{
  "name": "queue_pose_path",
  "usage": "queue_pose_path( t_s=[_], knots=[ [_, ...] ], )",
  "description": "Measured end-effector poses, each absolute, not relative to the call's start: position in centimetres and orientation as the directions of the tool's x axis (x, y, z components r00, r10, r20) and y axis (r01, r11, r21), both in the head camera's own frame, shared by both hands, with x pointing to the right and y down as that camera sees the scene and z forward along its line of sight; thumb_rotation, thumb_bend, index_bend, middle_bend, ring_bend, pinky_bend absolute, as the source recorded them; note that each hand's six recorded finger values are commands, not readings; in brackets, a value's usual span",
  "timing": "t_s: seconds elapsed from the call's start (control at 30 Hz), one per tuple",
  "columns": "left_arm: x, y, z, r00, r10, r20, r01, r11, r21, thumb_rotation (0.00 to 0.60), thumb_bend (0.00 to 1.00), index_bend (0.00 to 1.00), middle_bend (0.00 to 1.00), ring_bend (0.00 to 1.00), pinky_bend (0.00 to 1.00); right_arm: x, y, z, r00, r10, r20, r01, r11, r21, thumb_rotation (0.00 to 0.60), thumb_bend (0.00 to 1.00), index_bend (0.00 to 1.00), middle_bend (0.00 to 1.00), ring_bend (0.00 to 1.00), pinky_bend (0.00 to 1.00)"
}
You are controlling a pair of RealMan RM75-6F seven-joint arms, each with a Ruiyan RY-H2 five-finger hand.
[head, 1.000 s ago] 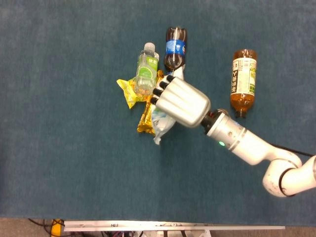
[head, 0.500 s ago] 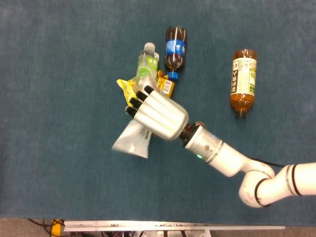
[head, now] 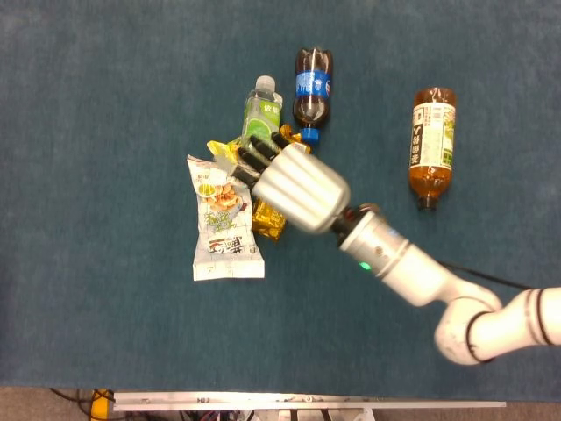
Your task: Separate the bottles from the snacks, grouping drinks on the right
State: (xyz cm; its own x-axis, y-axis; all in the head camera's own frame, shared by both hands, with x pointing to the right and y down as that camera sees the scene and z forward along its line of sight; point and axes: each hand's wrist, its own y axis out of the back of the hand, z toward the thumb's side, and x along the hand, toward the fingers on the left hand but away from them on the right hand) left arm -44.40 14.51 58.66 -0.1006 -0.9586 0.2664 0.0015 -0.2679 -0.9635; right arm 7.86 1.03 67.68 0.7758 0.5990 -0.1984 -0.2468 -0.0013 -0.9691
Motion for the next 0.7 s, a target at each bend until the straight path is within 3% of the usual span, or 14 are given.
queue_pose_path(
  t_s=[0.23,0.47,0.7],
  knots=[
    [-43.3,13.2,59.0,-0.032,-0.960,0.280,0.019,-0.280,-0.960,0.600,0.30,0.23,0.29,0.27,0.25,12.9,-0.6,65.8,0.740,0.638,-0.211,-0.269,-0.007,-0.963,0.600,0.00,0.13,0.32,0.25,0.41],
    [-41.5,11.7,60.2,0.049,-0.935,0.352,0.039,-0.351,-0.936,0.600,0.30,0.01,0.16,0.16,0.20,19.5,-2.4,62.7,0.679,0.707,-0.197,-0.272,-0.008,-0.962,0.600,0.00,0.13,0.32,0.25,0.41],
    [-37.6,8.9,62.1,0.198,-0.882,0.428,0.088,-0.419,-0.904,0.600,0.30,0.00,0.08,0.10,0.19,26.5,-3.0,59.1,0.610,0.778,-0.151,-0.272,0.026,-0.962,0.600,0.00,0.13,0.32,0.25,0.41]
  ],
)
